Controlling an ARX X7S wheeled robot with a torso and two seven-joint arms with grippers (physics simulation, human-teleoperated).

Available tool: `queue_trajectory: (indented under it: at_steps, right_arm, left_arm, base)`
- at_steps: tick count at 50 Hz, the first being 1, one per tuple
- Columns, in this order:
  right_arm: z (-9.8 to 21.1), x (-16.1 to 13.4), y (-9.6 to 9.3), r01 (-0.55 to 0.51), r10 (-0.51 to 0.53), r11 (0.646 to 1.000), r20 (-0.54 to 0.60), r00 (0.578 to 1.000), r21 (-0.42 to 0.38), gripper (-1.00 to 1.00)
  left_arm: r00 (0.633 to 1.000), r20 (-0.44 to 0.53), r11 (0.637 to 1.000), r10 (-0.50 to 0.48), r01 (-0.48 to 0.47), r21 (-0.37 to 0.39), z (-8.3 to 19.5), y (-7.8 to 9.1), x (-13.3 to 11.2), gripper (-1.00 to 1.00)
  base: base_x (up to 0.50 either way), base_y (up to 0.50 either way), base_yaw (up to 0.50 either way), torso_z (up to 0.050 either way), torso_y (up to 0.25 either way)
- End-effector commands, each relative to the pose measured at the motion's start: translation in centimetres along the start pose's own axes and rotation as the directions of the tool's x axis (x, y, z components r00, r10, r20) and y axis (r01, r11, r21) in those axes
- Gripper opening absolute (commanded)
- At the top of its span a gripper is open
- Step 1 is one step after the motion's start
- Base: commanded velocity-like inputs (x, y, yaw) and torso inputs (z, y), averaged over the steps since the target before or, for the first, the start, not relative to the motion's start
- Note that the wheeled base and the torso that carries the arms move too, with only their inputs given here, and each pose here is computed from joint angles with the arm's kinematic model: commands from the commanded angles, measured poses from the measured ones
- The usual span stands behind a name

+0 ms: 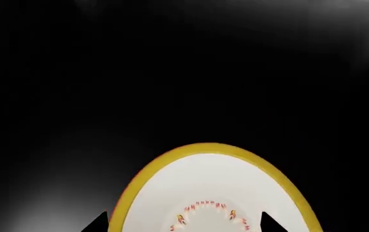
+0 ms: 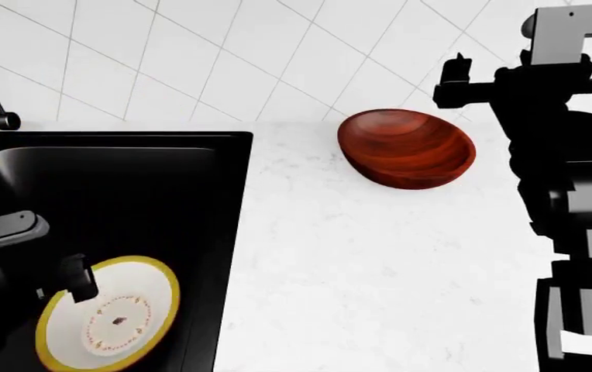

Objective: Stack the bowls in the sink.

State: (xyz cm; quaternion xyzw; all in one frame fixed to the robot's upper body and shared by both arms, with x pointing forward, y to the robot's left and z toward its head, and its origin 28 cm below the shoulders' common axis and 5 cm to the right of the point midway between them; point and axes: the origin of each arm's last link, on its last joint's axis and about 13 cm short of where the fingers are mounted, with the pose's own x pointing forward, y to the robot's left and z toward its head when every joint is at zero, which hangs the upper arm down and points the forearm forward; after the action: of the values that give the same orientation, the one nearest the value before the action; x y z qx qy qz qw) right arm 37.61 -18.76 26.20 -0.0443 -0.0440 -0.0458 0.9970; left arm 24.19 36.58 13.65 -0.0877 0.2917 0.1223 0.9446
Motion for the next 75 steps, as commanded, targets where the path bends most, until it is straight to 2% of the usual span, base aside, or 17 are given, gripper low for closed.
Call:
queue_trajectory:
  at_steps: [1,10,24,35,44,54,75]
  right_arm:
    - [0.2,-0.2,0.0,-0.003,0.003,1.000,0.007,1.000,0.006,1.00]
    - [0.3,-0.5,-0.1,0.000,0.000,1.000,0.010,1.000,0.009,1.00]
    - [0.8,-1.3,-0.6,0.012,-0.012,1.000,0.022,1.000,0.012,1.00]
    - [1.4,-2.5,-1.7,0.043,-0.043,0.999,0.032,0.999,0.001,1.00]
    - [2.3,-3.9,-3.0,0.076,-0.075,0.997,0.041,0.996,-0.014,1.00]
    - [2.6,-5.2,-4.2,0.106,-0.105,0.994,0.041,0.994,-0.019,1.00]
    - [2.7,-7.3,-6.1,0.161,-0.159,0.987,0.037,0.987,-0.030,1.00]
  left_arm:
    - [0.996,0.080,0.997,-0.035,0.030,0.069,2.1,-0.7,-2.4,1.00]
    - [0.982,0.145,0.987,-0.119,0.101,0.125,3.5,-2.3,-4.0,1.00]
    - [0.929,0.257,0.955,-0.265,0.215,0.207,7.3,-5.3,-6.9,1.00]
    - [0.869,0.297,0.900,-0.395,0.303,0.313,11.3,-9.1,-8.7,1.00]
    - [0.832,0.296,0.859,-0.469,0.352,0.371,13.7,-12.3,-8.3,1.00]
    - [0.806,0.266,0.813,-0.530,0.393,0.430,14.8,-15.4,-7.9,1.00]
    - [0.776,0.198,0.741,-0.599,0.443,0.504,15.5,-20.1,-6.7,1.00]
  base:
    - [0.00,0.00,0.00,0.000,0.000]
    - [0.00,0.00,0.00,0.000,0.000]
    - [0.00,0.00,0.00,0.000,0.000]
    - [0.00,0.00,0.00,0.000,0.000]
    - [0.00,0.00,0.00,0.000,0.000]
    - [0.00,0.00,0.00,0.000,0.000]
    - [0.00,0.00,0.00,0.000,0.000]
